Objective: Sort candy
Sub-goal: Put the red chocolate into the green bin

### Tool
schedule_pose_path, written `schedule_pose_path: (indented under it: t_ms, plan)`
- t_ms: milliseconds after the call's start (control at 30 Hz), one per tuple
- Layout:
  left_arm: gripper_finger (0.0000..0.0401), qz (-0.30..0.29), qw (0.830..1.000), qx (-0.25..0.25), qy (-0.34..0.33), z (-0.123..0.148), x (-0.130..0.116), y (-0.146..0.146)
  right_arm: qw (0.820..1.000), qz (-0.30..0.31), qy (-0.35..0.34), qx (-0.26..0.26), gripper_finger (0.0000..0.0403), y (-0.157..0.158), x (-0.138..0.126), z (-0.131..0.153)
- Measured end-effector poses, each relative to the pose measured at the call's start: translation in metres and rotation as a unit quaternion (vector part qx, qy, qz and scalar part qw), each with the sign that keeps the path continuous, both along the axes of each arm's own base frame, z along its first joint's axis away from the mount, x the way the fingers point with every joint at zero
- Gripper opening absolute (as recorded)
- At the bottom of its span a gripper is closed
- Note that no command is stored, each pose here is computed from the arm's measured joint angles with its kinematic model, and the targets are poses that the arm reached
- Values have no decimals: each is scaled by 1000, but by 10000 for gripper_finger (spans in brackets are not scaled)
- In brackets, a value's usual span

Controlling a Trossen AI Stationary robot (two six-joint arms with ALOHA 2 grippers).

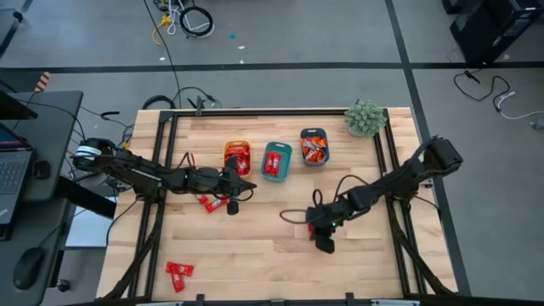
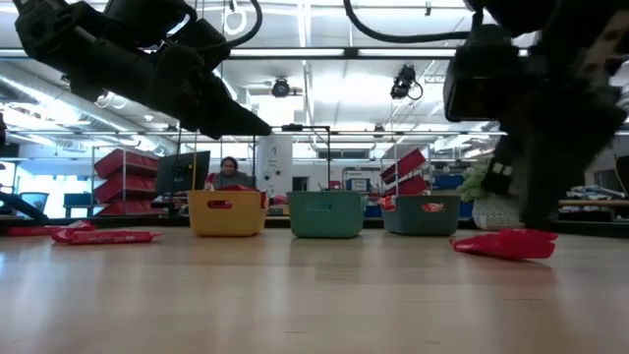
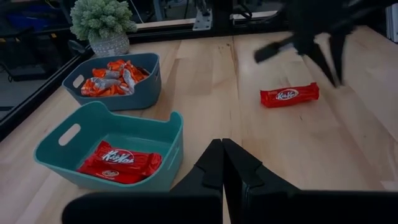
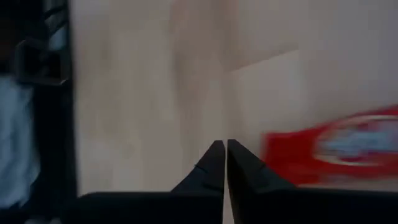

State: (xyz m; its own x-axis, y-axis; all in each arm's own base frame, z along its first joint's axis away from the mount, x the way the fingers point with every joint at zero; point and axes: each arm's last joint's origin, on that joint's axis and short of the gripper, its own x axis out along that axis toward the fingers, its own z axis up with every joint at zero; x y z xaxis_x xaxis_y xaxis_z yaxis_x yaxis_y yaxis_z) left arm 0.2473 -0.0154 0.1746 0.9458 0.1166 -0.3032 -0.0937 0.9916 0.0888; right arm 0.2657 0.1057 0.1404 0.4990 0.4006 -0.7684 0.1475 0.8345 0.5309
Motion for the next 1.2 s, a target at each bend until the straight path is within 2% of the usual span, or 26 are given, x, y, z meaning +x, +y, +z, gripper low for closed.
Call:
schedule_pose_path:
  t_ms: [100, 200, 333, 500, 667, 933, 1200]
  plan:
    - [0, 0, 1000, 0, -1, 0, 0, 0, 999, 25, 0, 27, 10, 10, 2, -7]
    - [0, 0, 1000, 0, -1, 0, 0, 0, 999, 38, 12, 32, 4, 15, 3, -17]
    - [0, 4, 1000, -6, -10, 2, 0, 0, 999, 26, 33, 28, 3, 14, 5, -29]
    - [0, 29, 999, 6, -38, 7, 2, 2, 999, 21, 37, 26, 1, 6, 8, -30]
    - [0, 24, 999, 11, -41, 2, -3, 5, 999, 10, 20, -23, 1, -5, 7, -23]
    - [0, -35, 993, -26, -113, -22, -38, 17, 995, -2, 38, -95, 0, -22, 0, -17]
    - [0, -41, 995, -24, -93, -35, -51, 19, 989, -14, 52, -138, 0, -44, -2, -14]
